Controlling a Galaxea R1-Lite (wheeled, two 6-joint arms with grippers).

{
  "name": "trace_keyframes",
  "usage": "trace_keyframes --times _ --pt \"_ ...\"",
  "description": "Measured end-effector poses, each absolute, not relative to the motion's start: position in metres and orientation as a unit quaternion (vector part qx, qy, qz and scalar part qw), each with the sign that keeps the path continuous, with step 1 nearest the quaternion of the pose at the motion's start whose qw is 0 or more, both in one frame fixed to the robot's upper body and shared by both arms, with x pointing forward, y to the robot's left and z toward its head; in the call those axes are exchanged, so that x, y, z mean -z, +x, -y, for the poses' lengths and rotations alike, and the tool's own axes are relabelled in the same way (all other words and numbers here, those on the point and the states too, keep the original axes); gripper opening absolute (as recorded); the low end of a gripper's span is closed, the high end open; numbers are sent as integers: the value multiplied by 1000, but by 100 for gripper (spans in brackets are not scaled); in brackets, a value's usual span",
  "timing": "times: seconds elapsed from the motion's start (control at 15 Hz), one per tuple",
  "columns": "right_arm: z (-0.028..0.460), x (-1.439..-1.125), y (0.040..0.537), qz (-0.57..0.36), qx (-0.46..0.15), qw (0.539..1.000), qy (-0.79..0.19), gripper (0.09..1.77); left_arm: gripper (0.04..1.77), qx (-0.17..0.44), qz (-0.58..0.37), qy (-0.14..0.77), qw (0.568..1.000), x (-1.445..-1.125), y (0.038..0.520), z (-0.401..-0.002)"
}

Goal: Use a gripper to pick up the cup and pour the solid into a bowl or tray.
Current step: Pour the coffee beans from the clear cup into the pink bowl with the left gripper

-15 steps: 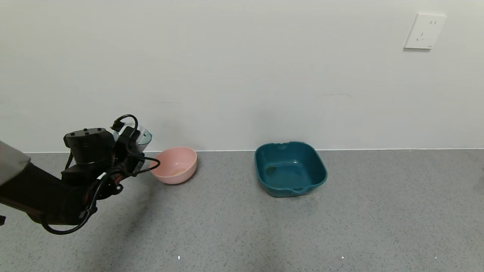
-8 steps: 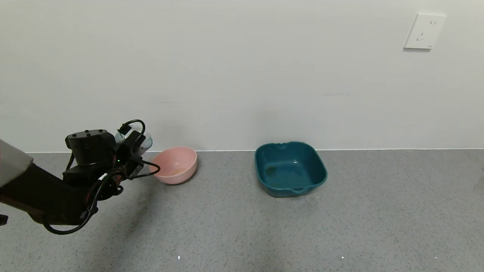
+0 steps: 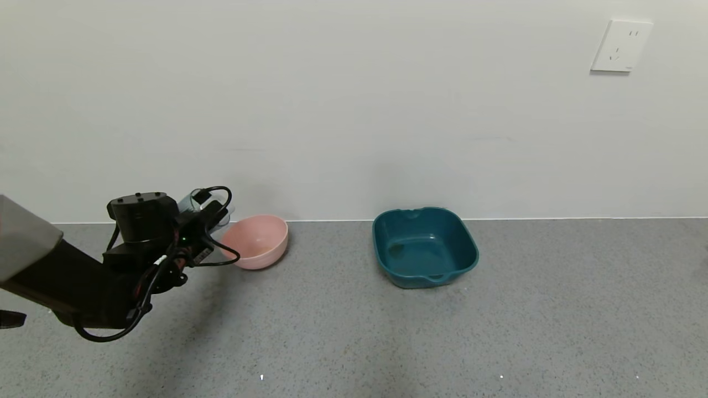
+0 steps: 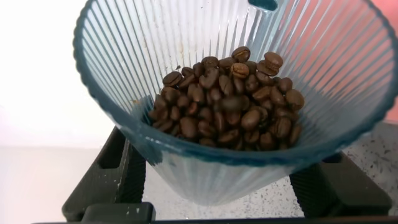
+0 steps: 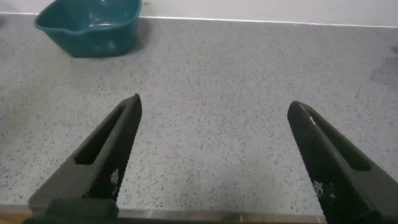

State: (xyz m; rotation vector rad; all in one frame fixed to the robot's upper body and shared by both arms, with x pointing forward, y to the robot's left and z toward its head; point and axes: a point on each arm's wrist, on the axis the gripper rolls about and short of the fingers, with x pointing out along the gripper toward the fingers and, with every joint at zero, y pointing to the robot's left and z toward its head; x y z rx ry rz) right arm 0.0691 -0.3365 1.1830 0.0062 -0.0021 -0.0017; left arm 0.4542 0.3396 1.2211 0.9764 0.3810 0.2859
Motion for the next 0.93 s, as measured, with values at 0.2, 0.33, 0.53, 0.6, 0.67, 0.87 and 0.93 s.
trace_keyframes --times 0.2,0.33,0.53,0.6,0.67,0.87,0.93 --pt "336 -1183 69 1 1 1000 3 171 129 -128 -186 500 836 -1221 455 -338" --pt "336 -1183 69 1 1 1000 3 171 129 -125 -186 527 819 -1221 456 -339" --pt "336 -1183 69 1 1 1000 3 171 129 -130 -175 569 793 -1224 458 -341" --pt "336 -1183 69 1 1 1000 3 171 129 -132 -172 576 788 -1223 459 -341" --pt "336 -1183 69 1 1 1000 3 171 129 -133 -171 582 784 -1222 460 -341" --pt "336 -1183 69 1 1 1000 3 171 129 -134 -168 608 764 -1217 464 -342" --pt "336 -1183 69 1 1 1000 3 171 129 -131 -171 615 758 -1215 465 -342"
